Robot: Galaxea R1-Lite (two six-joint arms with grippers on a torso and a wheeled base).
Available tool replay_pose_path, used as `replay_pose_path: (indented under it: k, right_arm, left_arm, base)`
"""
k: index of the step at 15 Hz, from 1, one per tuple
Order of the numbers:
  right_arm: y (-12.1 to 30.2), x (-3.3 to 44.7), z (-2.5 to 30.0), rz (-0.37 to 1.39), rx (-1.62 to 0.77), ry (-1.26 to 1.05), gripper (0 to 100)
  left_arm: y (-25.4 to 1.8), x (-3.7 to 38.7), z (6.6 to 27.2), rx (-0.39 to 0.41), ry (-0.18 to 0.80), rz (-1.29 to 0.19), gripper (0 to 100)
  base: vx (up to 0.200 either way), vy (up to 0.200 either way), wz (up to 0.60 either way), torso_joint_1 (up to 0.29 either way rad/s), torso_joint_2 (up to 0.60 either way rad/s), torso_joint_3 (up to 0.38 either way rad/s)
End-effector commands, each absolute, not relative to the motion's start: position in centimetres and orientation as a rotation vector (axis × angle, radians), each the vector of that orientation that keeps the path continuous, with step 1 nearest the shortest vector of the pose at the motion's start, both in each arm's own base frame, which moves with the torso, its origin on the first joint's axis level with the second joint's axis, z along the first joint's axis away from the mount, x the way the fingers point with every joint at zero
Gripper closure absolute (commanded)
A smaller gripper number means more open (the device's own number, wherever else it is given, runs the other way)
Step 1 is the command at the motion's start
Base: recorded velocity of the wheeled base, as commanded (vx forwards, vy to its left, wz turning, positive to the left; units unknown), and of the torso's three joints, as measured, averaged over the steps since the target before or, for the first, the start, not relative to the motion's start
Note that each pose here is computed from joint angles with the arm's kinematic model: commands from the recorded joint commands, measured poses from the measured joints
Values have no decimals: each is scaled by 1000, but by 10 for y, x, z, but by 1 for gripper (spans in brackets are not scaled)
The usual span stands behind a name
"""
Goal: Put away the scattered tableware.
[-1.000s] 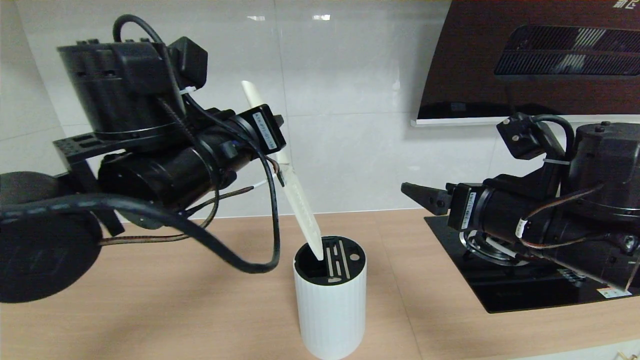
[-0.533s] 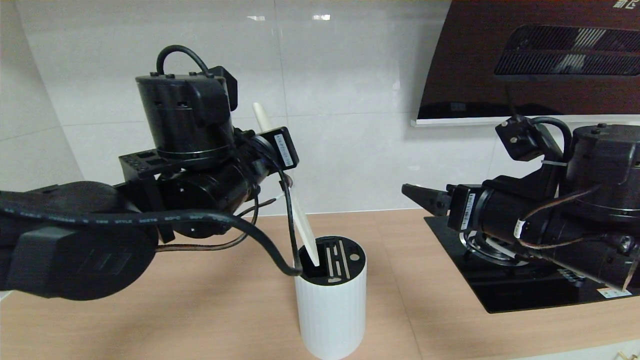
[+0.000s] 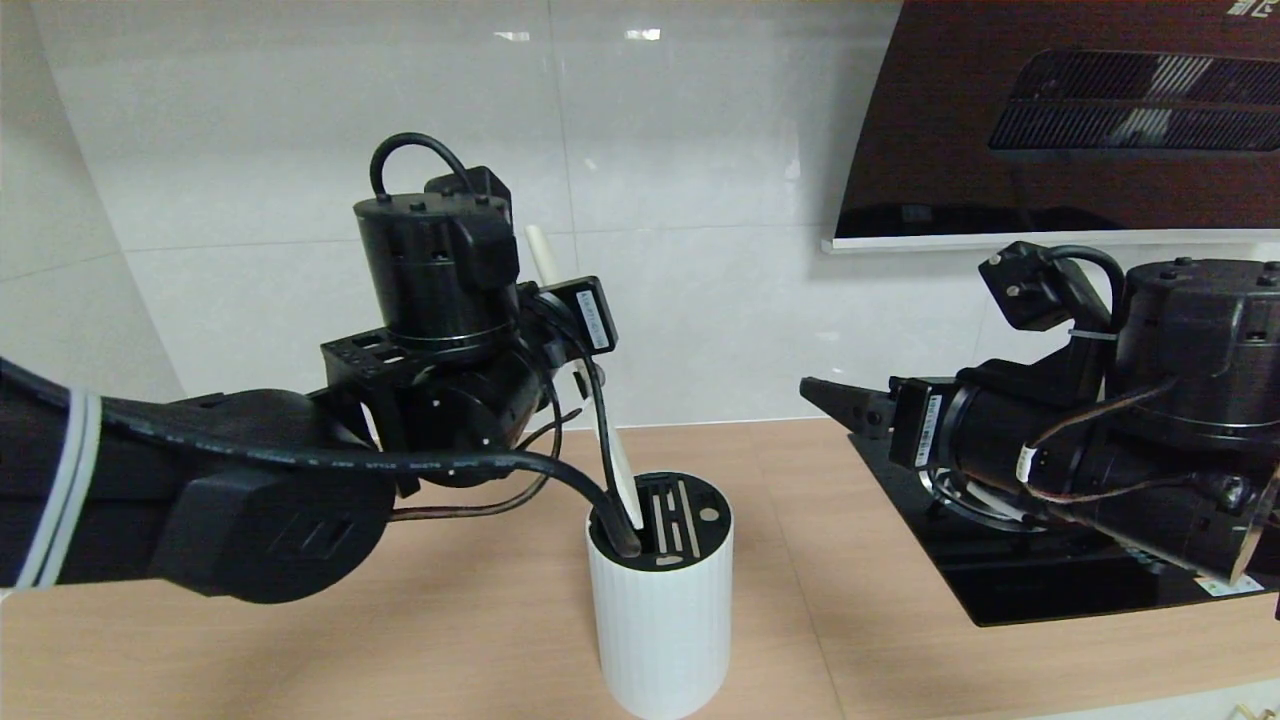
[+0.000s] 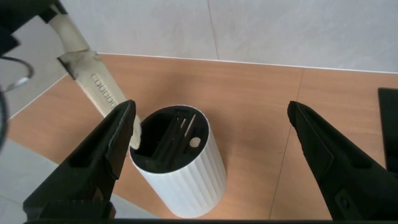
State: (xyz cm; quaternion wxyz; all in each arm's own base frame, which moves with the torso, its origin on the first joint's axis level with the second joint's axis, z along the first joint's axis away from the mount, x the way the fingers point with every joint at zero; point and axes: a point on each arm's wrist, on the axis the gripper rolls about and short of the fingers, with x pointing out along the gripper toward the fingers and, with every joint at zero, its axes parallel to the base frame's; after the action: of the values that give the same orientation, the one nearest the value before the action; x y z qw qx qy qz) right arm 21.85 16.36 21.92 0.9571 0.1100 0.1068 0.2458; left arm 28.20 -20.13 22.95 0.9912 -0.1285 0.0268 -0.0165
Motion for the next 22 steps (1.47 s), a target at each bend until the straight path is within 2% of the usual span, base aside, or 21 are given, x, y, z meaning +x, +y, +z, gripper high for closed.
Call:
replay_pose_path:
  k: [1, 11, 19, 22]
  right_arm:
    - [164, 219, 218, 498, 216, 221, 0]
    - [164, 219, 215, 499, 208, 228, 0]
    - [164, 219, 215, 499, 208, 228, 0]
    - [164, 219, 215, 499, 208, 228, 0]
  left_arm:
    - [-206, 288, 216, -232, 77, -29, 100]
    - [-215, 296, 191, -203, 107, -28, 100]
    - [-233, 292, 150, -138, 205, -56, 100]
    - [-238, 290, 140, -145, 231, -65, 100]
  base:
    - [0, 0, 0, 0, 0, 0]
    - [0, 0, 0, 0, 0, 0]
    - [0, 0, 0, 0, 0, 0]
    - [0, 0, 0, 0, 0, 0]
